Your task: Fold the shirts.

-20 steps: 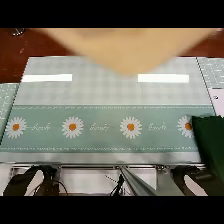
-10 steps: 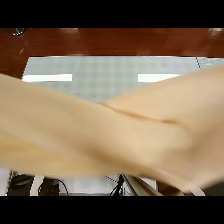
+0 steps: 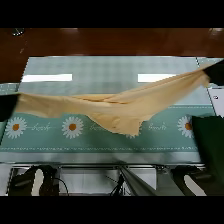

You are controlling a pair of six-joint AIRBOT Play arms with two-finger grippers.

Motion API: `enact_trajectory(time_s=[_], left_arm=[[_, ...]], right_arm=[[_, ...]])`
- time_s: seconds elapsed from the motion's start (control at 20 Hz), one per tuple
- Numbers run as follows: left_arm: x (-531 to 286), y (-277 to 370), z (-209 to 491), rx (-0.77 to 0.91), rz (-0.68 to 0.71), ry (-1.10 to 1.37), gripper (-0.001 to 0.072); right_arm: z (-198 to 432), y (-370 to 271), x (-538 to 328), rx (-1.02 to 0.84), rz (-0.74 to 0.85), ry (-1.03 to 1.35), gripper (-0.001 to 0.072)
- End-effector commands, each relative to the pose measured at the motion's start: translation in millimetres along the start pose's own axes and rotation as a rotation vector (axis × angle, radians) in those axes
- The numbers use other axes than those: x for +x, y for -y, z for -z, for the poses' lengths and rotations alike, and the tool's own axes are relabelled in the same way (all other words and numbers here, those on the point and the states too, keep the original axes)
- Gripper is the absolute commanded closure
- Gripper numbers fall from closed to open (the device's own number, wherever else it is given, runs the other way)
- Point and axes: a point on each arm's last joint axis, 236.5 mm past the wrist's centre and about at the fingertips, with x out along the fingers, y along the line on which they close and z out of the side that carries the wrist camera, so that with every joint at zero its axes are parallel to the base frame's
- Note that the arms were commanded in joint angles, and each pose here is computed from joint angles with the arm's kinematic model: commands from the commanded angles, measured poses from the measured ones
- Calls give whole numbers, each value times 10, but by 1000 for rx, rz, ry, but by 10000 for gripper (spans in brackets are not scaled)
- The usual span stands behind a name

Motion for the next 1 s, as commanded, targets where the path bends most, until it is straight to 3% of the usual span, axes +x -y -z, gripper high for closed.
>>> enact_trajectory(time_s=[0.0,0.3,0.35,0.4,0.45,0.5,0.55,0.65,0.75,0.9,0.95], left_arm=[[655,-341,808,-168,64,-175,691],[1369,-641,1597,-191,51,-427,688],[1496,-658,1669,-188,39,-448,626],[1613,-643,1746,-178,36,-477,349],[1690,-601,1800,-173,43,-512,10],[1741,-572,1798,-135,58,-554,0],[1748,-603,1731,-74,57,-592,0],[1669,-821,1349,-19,-7,-622,1],[1489,-1163,827,-35,-114,-557,2],[1278,-1694,491,-304,-255,-429,2],[1290,-1720,598,-415,-241,-443,2]], right_arm=[[109,290,968,142,5,-100,688],[312,574,2153,402,-106,-233,686],[337,561,2286,432,-122,-242,686],[368,530,2382,462,-141,-256,686],[389,491,2453,497,-165,-267,625],[399,500,2469,528,-180,-274,301],[394,562,2430,543,-183,-276,72],[450,764,2188,502,-175,-329,86],[656,1223,1813,450,-60,-404,87],[1193,2046,1270,472,246,-487,92],[1392,2132,1201,512,285,-499,92]])
